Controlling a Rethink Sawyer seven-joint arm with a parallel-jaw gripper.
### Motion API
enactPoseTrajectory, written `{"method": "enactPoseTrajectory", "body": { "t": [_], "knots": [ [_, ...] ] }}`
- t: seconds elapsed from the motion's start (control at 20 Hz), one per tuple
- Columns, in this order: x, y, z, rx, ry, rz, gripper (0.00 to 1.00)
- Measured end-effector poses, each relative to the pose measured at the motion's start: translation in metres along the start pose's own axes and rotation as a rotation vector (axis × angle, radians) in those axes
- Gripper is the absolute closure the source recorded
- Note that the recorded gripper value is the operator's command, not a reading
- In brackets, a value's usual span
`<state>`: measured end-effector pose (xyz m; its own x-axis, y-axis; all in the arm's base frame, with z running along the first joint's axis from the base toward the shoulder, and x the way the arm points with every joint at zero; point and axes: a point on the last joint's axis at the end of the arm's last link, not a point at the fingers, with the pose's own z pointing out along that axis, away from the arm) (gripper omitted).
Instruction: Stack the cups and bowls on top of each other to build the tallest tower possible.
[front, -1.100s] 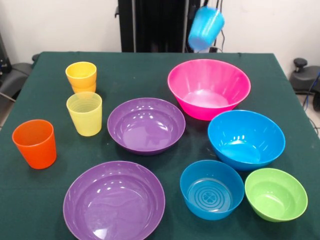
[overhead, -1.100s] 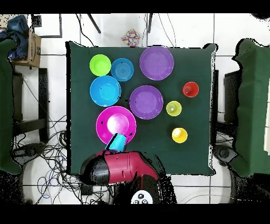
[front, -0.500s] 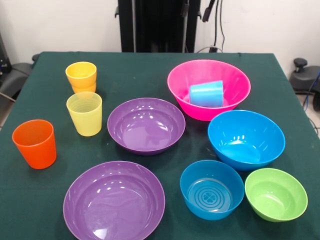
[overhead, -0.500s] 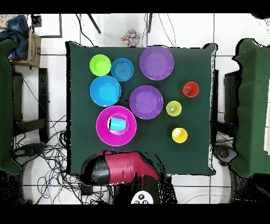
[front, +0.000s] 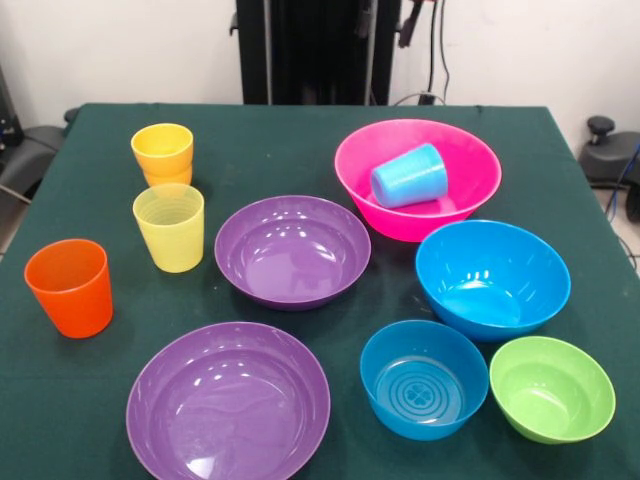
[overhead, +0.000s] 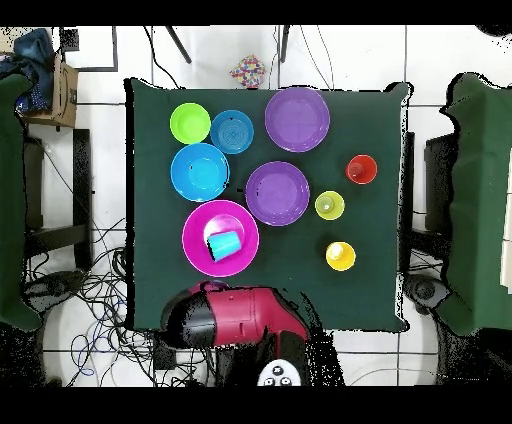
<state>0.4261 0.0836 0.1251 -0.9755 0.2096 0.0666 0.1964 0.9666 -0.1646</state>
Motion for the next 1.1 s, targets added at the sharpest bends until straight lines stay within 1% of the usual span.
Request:
{"method": "enactPoseTrajectory", "body": {
  "t": [0.1, 0.25, 0.45, 0.5, 0.55, 0.7, 0.75, 0.85, 1.0, 1.1],
  "knots": [
    [-0.007, -0.008, 0.009, -0.014, -0.014, 0.023, 0.00],
    [-0.013, -0.015, 0.024, -0.030, -0.036, 0.045, 0.00],
    [-0.008, -0.009, 0.042, -0.038, -0.046, 0.033, 0.00],
    [-0.003, -0.005, 0.049, -0.034, -0.035, 0.022, 0.00],
    [0.007, 0.000, 0.059, -0.024, -0.010, 0.003, 0.00],
    [0.021, 0.007, 0.070, -0.005, 0.021, -0.023, 0.00],
    [0.029, 0.010, 0.075, 0.008, 0.035, -0.038, 0.00],
    [0.055, 0.024, 0.086, 0.055, 0.065, -0.099, 0.00],
    [0.069, 0.033, 0.089, 0.083, 0.073, -0.132, 0.00],
    [0.085, 0.045, 0.092, 0.112, 0.075, -0.160, 0.00]
  ]
}}
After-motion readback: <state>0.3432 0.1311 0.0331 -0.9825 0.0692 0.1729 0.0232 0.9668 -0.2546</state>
